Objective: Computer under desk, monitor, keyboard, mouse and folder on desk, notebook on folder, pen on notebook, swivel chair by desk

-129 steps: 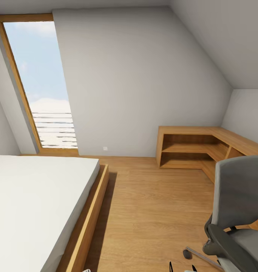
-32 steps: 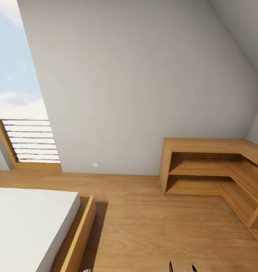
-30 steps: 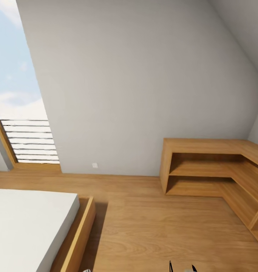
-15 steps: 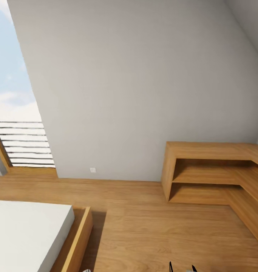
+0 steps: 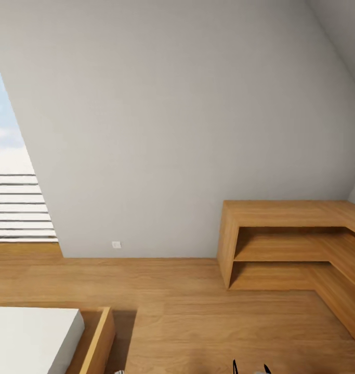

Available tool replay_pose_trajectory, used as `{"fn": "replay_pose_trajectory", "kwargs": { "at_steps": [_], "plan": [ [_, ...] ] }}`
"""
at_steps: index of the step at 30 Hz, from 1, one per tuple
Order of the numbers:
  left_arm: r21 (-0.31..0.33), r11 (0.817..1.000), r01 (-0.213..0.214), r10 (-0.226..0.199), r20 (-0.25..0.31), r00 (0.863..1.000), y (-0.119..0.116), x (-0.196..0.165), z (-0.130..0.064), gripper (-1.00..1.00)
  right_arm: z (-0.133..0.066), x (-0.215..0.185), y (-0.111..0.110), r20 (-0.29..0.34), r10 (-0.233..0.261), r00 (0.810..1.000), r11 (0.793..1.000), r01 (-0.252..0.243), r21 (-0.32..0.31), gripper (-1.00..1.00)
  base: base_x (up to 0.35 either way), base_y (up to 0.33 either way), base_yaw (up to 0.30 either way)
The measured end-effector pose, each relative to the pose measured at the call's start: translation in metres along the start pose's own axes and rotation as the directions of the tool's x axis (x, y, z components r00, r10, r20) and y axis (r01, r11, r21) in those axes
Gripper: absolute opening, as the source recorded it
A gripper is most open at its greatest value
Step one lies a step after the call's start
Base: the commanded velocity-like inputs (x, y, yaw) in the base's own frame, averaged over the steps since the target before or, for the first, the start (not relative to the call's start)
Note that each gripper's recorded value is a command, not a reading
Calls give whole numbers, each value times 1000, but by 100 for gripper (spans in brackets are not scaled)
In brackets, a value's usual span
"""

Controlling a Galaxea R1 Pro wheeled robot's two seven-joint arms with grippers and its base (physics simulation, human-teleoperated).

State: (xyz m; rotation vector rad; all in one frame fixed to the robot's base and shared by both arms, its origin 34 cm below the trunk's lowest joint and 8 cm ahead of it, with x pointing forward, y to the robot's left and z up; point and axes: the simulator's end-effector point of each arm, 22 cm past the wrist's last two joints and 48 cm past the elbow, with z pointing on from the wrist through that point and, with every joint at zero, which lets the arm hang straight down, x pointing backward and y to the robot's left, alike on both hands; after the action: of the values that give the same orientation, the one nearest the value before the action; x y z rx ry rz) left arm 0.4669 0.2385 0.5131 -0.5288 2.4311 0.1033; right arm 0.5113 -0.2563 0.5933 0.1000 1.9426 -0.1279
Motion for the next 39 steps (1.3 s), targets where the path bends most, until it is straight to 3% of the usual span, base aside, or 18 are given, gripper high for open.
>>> {"fn": "replay_pose_trajectory", "kwargs": {
  "at_steps": [18, 39],
  "plan": [
    [7, 1000, 4, -4, 19, 1000, -3, -8, -2, 100, 1, -8, 1, 20, 3, 1000, 1000, -3, -1, 100, 304, -15, -174],
    [14, 1000, 10, -11, 44, 999, -5, -20, -4, 100, 3, -20, 1, 45, 6, 999, 1000, -6, -1, 100, 38, -6, -176]
  ]
}}
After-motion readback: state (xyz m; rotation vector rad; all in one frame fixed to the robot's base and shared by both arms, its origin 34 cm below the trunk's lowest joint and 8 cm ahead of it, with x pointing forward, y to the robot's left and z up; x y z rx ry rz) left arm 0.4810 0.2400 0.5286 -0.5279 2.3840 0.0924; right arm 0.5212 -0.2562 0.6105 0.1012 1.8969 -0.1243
